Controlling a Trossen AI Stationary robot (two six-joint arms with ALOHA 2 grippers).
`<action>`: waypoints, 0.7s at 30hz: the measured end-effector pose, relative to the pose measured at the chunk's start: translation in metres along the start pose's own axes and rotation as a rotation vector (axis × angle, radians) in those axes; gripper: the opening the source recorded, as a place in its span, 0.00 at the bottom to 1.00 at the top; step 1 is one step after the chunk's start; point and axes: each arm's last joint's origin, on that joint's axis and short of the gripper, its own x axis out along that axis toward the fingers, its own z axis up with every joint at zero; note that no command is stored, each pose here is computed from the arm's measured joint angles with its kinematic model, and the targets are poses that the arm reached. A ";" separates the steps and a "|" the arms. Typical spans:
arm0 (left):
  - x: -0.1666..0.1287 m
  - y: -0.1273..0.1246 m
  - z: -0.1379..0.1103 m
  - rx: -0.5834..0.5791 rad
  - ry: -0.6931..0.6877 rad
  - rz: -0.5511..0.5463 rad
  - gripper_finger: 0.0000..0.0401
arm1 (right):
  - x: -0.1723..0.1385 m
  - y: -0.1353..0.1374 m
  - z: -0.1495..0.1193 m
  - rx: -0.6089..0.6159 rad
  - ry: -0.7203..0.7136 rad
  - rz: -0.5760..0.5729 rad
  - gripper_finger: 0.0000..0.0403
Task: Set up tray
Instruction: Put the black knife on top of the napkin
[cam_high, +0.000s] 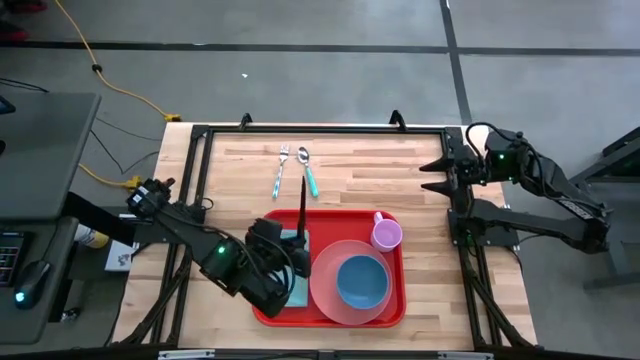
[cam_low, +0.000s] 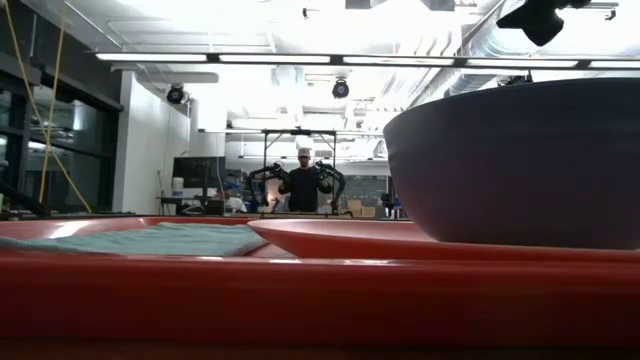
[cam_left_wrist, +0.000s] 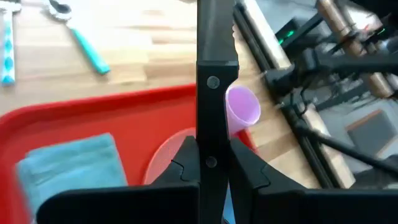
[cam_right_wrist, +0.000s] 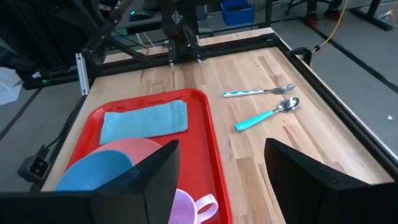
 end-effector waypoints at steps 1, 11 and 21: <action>0.000 -0.004 -0.002 -0.010 0.015 -0.001 0.15 | -0.001 0.001 -0.001 0.004 0.002 0.007 0.53; 0.021 -0.028 -0.042 -0.029 0.240 0.065 0.15 | -0.003 0.002 -0.006 0.020 0.045 0.023 0.53; 0.098 -0.013 -0.066 0.059 0.351 0.389 0.15 | -0.003 0.002 -0.005 0.021 0.037 0.025 0.53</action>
